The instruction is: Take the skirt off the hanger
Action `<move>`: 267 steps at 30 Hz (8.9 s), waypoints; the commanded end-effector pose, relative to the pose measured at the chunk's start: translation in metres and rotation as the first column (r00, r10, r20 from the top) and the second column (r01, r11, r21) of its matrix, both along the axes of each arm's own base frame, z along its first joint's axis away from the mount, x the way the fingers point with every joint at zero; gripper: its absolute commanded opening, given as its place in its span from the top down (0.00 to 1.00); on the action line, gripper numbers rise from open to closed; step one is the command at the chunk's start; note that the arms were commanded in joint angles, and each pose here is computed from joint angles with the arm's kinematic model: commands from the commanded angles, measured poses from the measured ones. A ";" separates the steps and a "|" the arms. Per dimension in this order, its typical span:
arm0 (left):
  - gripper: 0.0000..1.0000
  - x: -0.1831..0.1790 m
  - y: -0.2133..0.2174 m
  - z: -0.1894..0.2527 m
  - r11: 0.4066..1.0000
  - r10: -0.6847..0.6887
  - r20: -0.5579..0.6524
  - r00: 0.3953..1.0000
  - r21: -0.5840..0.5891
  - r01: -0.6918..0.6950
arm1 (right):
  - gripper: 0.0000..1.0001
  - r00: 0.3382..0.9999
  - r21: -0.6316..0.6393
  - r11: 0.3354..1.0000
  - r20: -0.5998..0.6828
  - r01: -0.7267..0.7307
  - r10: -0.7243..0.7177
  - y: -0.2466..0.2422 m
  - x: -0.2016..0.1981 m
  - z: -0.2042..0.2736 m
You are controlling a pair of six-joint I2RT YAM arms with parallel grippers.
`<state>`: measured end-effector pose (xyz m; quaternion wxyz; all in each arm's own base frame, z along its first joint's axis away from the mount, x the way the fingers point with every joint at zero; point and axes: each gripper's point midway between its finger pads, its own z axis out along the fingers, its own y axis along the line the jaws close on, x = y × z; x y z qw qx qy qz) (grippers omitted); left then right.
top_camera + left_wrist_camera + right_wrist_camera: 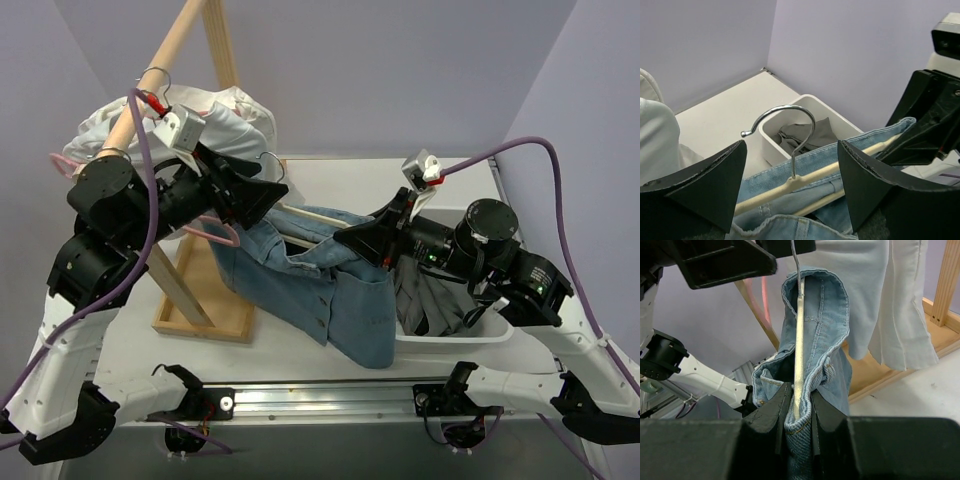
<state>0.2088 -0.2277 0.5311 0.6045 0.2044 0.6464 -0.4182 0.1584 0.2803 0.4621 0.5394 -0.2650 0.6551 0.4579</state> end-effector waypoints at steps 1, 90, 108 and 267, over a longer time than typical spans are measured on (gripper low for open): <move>0.18 0.009 -0.002 0.000 0.999 0.019 0.026 0.999 0.027 -0.020 | 1.00 0.993 0.209 0.978 0.114 -0.021 -0.003 -0.009 -0.009 0.072; 0.98 -0.037 -0.047 0.097 0.783 -0.395 0.101 0.913 -0.483 0.392 | 1.00 0.782 -0.101 0.797 -0.154 0.596 -0.604 -0.090 0.062 -0.104; 0.98 -0.106 -0.018 0.123 0.740 -0.502 0.168 0.848 -0.424 0.522 | 1.00 0.697 -0.012 0.699 -0.074 0.715 -0.714 -0.086 0.184 -0.002; 0.06 -0.140 0.010 -0.124 0.899 -0.438 -0.214 0.873 -0.093 0.428 | 1.00 0.972 -0.008 1.000 0.237 0.009 -0.007 0.116 0.042 0.107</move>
